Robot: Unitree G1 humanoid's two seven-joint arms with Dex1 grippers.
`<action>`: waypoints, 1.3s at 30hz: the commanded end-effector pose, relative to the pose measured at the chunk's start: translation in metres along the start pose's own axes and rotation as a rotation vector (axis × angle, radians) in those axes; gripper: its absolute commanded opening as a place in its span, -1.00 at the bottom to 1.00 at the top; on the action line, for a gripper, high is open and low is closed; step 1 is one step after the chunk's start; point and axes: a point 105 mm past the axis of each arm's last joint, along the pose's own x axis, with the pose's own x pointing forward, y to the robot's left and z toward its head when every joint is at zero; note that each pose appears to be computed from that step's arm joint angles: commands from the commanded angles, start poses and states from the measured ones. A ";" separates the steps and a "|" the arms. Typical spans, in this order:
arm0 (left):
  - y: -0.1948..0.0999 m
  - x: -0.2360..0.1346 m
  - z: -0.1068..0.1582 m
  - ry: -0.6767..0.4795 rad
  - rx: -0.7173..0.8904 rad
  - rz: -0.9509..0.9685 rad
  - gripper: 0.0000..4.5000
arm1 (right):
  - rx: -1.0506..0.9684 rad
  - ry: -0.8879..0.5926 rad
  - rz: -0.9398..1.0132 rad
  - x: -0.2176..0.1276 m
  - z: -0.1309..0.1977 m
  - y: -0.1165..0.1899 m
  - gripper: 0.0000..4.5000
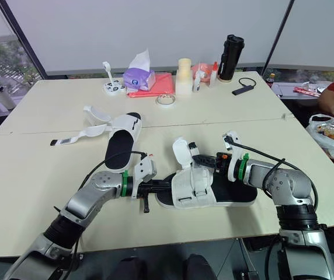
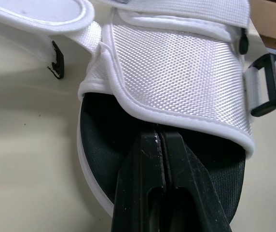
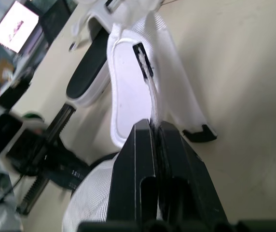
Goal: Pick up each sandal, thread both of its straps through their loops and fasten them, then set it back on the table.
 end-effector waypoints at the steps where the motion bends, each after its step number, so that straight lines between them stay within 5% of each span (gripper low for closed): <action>1: -0.002 -0.001 -0.030 0.103 -0.063 0.013 -1.00 | 0.077 -0.009 -0.104 -0.010 -0.003 -0.021 -0.97; 19: -0.002 0.002 -0.028 0.096 -0.061 0.006 -1.00 | 0.239 0.024 -0.262 -0.024 -0.023 -0.052 -0.97; 22: -0.002 0.002 -0.028 0.093 -0.062 0.007 -1.00 | 0.225 0.039 -0.275 -0.024 -0.025 -0.054 -0.56; 28: -0.003 0.002 -0.028 0.091 -0.062 0.008 -1.00 | 0.084 -0.034 -0.330 -0.037 0.002 -0.061 0.82; 33: -0.004 0.001 -0.028 0.093 -0.061 0.003 -1.00 | -0.152 -0.150 -0.278 -0.046 0.059 -0.040 0.82; 39: -0.004 0.001 -0.027 0.094 -0.057 -0.003 -1.00 | -0.263 -0.107 -0.153 -0.037 0.070 -0.013 0.82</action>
